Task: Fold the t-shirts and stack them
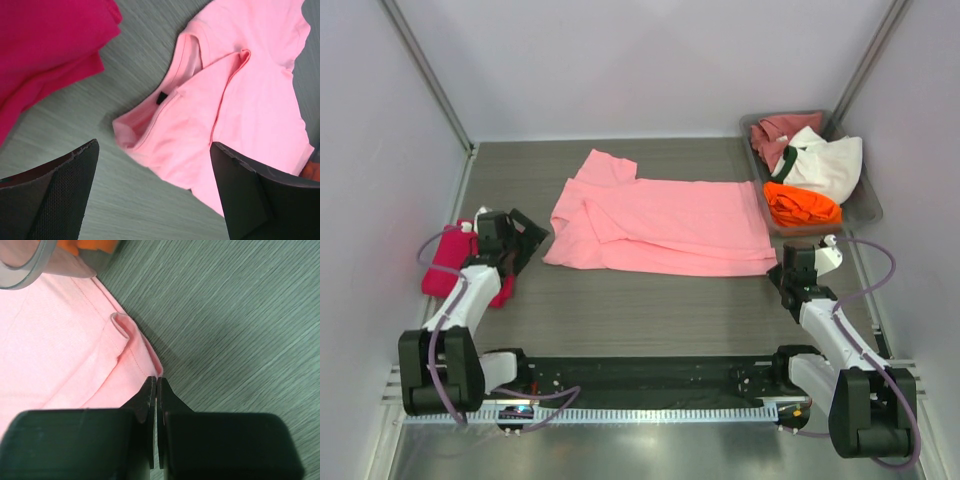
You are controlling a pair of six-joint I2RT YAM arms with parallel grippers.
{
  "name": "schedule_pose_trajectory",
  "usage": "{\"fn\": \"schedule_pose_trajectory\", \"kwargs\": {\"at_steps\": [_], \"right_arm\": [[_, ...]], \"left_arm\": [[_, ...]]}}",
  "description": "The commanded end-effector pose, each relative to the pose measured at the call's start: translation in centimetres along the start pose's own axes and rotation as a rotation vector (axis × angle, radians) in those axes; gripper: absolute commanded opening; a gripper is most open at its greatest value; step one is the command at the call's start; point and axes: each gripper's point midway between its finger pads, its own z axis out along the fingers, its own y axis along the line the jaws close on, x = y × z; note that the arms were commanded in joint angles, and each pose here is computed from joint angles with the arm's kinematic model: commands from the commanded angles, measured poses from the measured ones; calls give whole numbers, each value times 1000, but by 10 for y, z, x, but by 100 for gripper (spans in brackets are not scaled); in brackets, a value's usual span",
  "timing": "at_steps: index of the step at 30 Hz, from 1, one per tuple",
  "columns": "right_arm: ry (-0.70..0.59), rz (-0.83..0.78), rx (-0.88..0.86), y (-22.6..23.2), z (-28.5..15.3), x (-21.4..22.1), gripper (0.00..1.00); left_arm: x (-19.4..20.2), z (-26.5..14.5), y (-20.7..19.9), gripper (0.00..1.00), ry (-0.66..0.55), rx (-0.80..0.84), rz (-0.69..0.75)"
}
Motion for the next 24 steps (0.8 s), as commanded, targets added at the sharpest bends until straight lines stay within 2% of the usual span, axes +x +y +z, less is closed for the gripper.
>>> {"fn": "schedule_pose_trajectory", "kwargs": {"at_steps": [1,4,13,24], "right_arm": [[-62,15,-7,1,0,-11,1],[-67,19,-8,0,-1,-11,1],[-66,34,-21,1,-2,-10,1],[-82,49,-25,-1,-4,-12,1]], "left_arm": [[8,-13,1,92,-12,18,-72],[16,-15,6,91,-17,6,-93],[41,-2,-18,82,-5,62,-79],[41,20,-10,72,-74,37,-107]]}}
